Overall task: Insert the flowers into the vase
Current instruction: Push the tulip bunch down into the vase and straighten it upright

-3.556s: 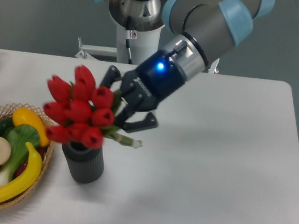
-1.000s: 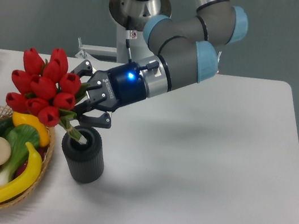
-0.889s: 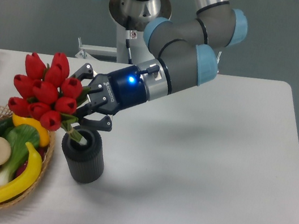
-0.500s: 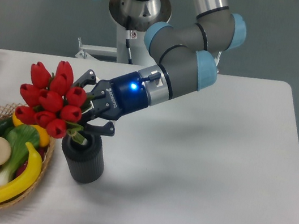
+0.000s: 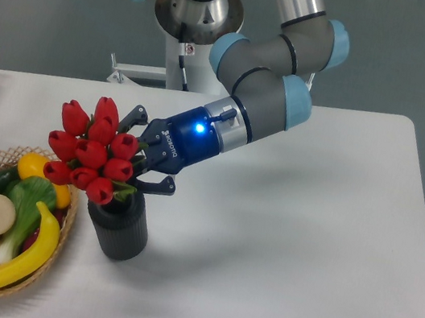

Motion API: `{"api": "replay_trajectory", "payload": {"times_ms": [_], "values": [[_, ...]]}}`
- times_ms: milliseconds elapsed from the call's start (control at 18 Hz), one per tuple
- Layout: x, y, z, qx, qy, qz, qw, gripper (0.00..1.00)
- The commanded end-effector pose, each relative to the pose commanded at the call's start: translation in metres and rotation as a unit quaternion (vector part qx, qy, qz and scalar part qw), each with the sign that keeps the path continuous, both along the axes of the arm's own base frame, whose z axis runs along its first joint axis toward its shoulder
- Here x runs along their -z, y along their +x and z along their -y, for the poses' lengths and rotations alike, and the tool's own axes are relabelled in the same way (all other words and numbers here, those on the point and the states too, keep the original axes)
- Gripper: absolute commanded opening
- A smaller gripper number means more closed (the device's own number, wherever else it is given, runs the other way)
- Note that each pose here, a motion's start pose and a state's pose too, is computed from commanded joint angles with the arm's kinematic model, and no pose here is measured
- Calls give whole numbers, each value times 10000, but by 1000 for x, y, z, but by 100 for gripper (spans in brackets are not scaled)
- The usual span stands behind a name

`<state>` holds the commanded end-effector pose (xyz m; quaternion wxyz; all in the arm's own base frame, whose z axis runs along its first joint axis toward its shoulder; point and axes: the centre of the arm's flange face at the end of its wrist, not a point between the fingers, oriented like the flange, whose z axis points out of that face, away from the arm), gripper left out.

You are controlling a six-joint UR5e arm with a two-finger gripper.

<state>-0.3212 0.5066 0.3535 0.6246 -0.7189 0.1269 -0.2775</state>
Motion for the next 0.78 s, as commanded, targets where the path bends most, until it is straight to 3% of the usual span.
{"api": "replay_trajectory", "payload": {"times_ms": [778], "values": [[41,-5,-2,-9,-146,-128,9998,41]]}}
